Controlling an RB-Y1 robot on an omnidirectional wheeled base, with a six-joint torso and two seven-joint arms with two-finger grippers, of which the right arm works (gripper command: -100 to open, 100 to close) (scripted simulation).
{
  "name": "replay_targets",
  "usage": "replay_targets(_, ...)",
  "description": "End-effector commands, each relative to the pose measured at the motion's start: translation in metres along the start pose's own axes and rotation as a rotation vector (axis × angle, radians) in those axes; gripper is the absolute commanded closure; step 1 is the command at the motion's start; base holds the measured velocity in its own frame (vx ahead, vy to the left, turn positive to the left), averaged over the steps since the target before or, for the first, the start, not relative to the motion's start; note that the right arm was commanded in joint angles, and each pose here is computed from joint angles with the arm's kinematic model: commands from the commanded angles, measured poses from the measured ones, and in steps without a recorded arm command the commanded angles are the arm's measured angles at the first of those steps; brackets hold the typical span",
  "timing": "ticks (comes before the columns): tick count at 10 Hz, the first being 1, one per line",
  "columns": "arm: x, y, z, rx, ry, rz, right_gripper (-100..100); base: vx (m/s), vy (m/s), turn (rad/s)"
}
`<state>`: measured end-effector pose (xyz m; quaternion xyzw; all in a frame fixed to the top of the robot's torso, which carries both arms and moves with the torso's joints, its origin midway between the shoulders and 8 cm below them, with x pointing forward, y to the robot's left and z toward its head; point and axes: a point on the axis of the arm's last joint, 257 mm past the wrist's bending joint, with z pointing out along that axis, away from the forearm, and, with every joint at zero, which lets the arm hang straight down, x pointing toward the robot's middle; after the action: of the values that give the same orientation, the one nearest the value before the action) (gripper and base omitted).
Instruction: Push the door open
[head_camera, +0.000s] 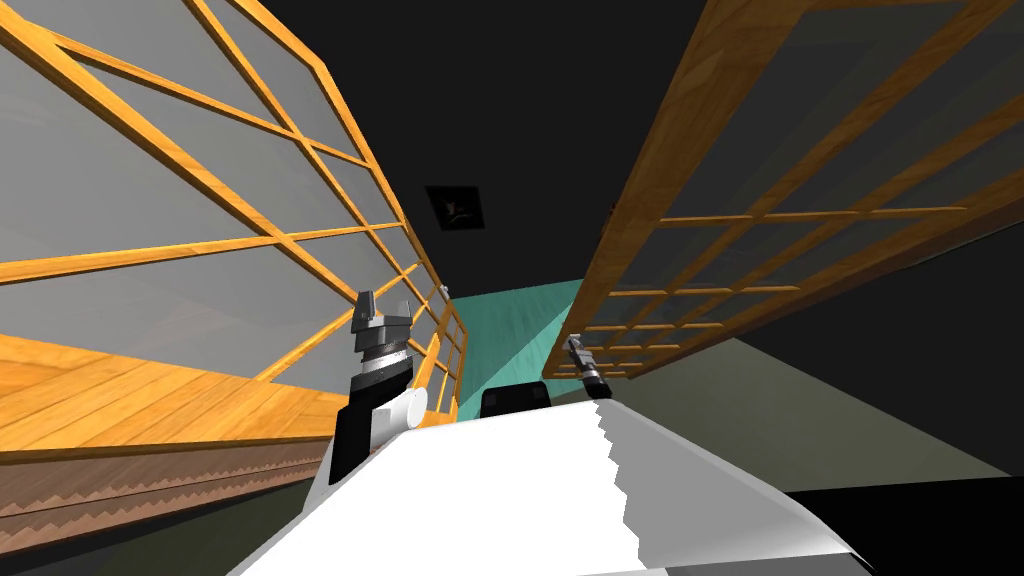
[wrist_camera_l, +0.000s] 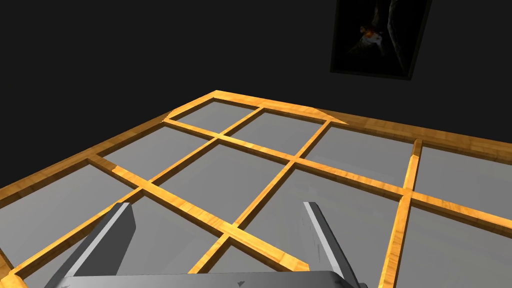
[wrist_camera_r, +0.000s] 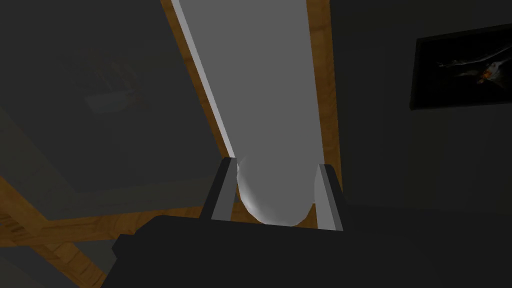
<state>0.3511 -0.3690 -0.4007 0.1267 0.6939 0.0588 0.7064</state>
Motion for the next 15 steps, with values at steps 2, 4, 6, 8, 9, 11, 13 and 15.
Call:
replay_targets(2, -0.006, -0.003, 0.0050, 0.012, -0.022, 0.094, 100, 0.043, -0.003, -0.006)
replay_targets(4, -0.007, -0.003, 0.0065, 0.016, -0.027, 0.143, 100, 0.046, -0.011, -0.005)
replay_targets(6, -0.008, -0.003, 0.0094, 0.024, -0.038, 0.224, 100, 0.044, -0.016, -0.002)
replay_targets(8, -0.009, -0.003, 0.0108, 0.028, -0.044, 0.277, 100, 0.033, -0.009, -0.002)
replay_targets(9, -0.009, -0.003, 0.0124, 0.032, -0.050, 0.313, 100, 0.049, -0.015, -0.024)
replay_targets(11, -0.010, -0.003, 0.0140, 0.036, -0.057, 0.370, 100, 0.033, -0.007, -0.005)
replay_targets(13, -0.011, -0.003, 0.0156, 0.039, -0.064, 0.423, 100, 0.050, -0.006, -0.014)
replay_targets(15, -0.011, -0.003, 0.0172, 0.043, -0.072, 0.473, 100, 0.034, -0.016, -0.003)
